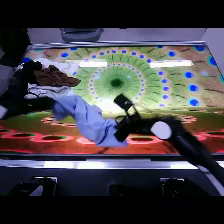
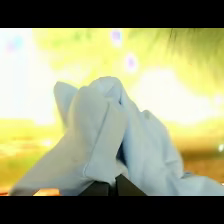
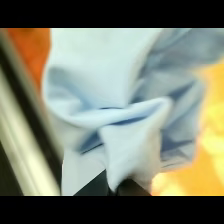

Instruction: Fold the shirts.

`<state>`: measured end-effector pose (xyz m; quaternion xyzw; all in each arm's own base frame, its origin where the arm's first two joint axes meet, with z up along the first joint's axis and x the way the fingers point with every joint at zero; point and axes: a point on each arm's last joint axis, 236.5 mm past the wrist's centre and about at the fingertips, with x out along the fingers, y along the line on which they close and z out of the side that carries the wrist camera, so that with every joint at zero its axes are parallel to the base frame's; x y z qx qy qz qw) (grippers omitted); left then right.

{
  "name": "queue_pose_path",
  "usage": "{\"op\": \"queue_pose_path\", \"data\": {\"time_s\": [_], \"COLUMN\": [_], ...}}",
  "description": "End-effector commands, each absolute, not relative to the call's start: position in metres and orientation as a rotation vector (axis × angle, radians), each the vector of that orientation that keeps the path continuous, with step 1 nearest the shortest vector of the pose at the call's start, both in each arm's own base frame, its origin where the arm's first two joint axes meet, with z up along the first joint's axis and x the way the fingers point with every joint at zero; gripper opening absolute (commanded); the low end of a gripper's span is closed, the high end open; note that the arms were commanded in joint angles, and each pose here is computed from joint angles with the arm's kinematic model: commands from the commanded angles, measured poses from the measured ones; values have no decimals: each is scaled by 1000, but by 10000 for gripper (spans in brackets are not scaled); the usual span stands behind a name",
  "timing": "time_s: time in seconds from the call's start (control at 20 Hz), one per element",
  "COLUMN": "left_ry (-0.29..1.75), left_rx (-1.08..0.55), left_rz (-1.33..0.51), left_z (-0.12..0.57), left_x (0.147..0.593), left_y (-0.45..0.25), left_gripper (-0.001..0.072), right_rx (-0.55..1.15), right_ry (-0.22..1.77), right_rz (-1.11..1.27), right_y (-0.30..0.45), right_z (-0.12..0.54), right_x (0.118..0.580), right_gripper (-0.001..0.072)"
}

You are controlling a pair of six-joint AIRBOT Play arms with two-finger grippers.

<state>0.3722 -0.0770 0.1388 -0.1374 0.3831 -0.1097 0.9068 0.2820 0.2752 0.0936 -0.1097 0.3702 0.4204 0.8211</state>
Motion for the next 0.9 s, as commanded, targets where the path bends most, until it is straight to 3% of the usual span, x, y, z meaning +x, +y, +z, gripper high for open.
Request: {"op": "queue_pose_path", "data": {"time_s": [0.0, 0.15, 0.45, 0.65, 0.85], "left_ry": [295, 34, -69, -18, 222], "left_rx": [-267, -323, -299, -266, -301], "left_rz": [-59, -50, -53, 5, 16], "left_z": [335, 436, 462, 445, 358], "left_x": [334, 269, 220, 241, 311], "left_y": [-19, -10, -11, 2, 2], "left_gripper": [30, 30, 30, 31, 31], "right_rx": [-470, -434, -387, -427, -532], "right_ry": [268, 167, 326, 721, 1056], "right_rz": [251, 94, -3, -45, 80], "right_y": [118, 46, -20, -43, -10], "right_z": [323, 402, 377, 297, 188], "right_x": [334, 280, 217, 180, 169], "right_gripper": [52, 52, 53, 53, 54]}}
